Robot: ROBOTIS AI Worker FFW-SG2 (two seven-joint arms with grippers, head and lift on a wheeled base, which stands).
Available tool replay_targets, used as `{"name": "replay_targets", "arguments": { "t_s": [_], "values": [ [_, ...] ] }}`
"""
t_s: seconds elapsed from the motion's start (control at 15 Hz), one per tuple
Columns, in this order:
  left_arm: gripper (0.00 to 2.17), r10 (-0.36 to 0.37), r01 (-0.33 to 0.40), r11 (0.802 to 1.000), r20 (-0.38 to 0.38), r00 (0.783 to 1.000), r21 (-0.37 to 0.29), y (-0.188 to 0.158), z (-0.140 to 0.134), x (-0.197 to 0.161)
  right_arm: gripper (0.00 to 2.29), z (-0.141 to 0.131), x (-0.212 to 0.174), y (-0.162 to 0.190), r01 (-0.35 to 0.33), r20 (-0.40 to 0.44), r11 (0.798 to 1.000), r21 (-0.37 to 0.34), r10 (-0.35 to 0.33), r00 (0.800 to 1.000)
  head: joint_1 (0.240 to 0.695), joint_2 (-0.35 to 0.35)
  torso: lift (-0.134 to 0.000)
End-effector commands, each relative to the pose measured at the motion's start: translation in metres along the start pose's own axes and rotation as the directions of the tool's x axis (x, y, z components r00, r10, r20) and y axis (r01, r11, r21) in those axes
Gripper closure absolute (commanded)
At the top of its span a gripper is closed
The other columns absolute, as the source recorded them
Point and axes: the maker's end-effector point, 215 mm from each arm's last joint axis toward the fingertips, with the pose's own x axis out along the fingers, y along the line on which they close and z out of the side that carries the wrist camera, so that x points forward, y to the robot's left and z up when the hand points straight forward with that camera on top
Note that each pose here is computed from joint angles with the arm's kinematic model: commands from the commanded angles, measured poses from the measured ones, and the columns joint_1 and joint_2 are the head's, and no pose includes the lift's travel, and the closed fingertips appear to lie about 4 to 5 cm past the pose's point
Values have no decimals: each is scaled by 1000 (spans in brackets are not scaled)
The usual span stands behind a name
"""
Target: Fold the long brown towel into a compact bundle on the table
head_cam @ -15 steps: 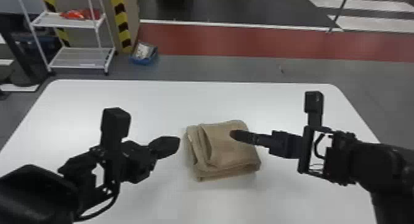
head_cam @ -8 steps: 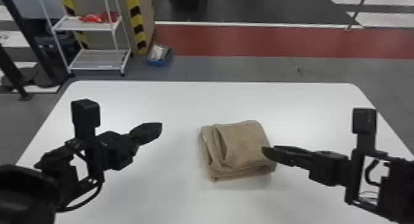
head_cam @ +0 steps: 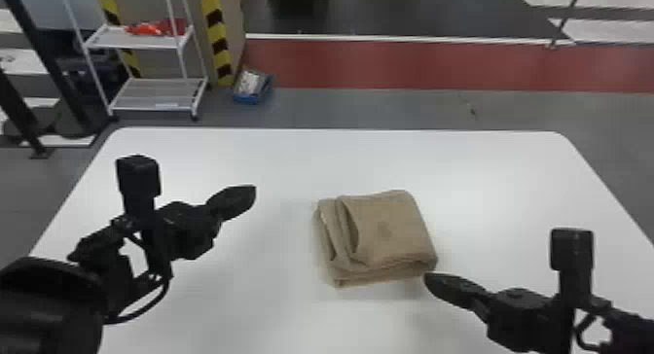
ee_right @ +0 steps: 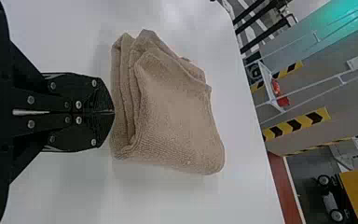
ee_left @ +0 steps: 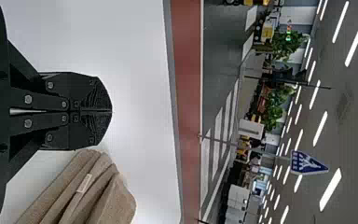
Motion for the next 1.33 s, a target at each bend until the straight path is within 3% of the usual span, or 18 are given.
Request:
{"name": "replay_targets", "arguments": {
  "t_s": [0.0,0.33,0.6,0.8,1.0,1.27],
  "values": [
    [1258,0,0,1000,1,1000,-1,1,1,0,2081,1,13,-9,0,2,1000,15,0,1000,695,-21,-123],
    [1258,-3,3,1000,11,1000,-2,1,2,1,2078,20,64,-27,22,-17,1000,-7,-22,1000,695,-16,-123],
    [1258,-12,12,1000,12,1000,3,-4,2,4,2078,77,109,-46,64,-16,996,-70,-65,998,695,-9,-123],
    [1258,-18,18,1000,10,1000,1,-5,0,9,2078,123,138,-51,53,30,994,-100,-50,998,695,-9,-123],
    [1258,-18,18,1000,19,1000,6,-4,-3,14,2074,94,116,-46,2,29,999,-48,-1,1000,695,-3,-123],
    [1258,-16,15,1000,21,1000,17,3,-12,32,2074,80,36,-79,7,135,998,55,-14,991,695,-29,-123]
  ]
}}
